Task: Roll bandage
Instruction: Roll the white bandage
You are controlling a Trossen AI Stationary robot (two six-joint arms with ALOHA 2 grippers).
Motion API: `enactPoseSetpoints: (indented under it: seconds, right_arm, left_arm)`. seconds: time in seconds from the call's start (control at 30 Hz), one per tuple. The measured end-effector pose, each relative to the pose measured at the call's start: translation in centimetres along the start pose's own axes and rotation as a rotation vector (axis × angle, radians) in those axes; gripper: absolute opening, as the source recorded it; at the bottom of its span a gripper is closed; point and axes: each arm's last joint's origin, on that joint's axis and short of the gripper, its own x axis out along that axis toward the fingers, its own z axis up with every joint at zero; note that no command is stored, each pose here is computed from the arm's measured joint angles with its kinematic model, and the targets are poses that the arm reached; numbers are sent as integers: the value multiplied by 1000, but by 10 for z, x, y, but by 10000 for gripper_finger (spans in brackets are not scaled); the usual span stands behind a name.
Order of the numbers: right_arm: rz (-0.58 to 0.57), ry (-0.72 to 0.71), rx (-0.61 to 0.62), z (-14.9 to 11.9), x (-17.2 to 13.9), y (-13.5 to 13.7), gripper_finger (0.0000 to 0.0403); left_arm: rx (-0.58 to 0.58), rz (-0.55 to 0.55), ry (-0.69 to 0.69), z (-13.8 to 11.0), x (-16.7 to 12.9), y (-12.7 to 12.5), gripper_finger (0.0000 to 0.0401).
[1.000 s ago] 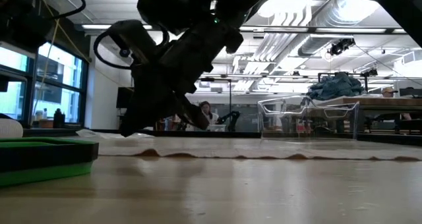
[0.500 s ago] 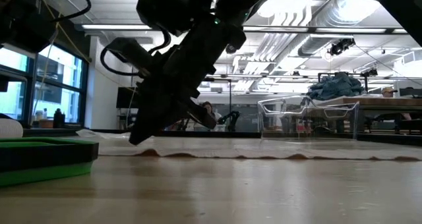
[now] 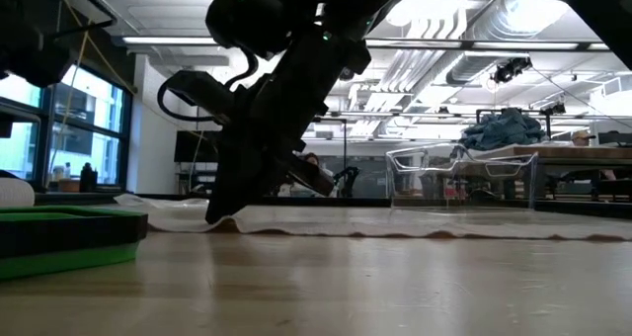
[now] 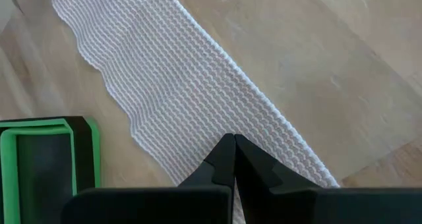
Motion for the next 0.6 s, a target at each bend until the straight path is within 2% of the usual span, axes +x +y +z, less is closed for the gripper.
enactPoseSetpoints:
  seconds: [0.47,0.6]
  right_arm:
    - [0,1,-25,0,0,0,0]
    - [0,1,-25,0,0,0,0]
  left_arm:
    - [-95,130,-58,-1,25,-13,0]
    - [-106,126,-54,-2,28,-16,0]
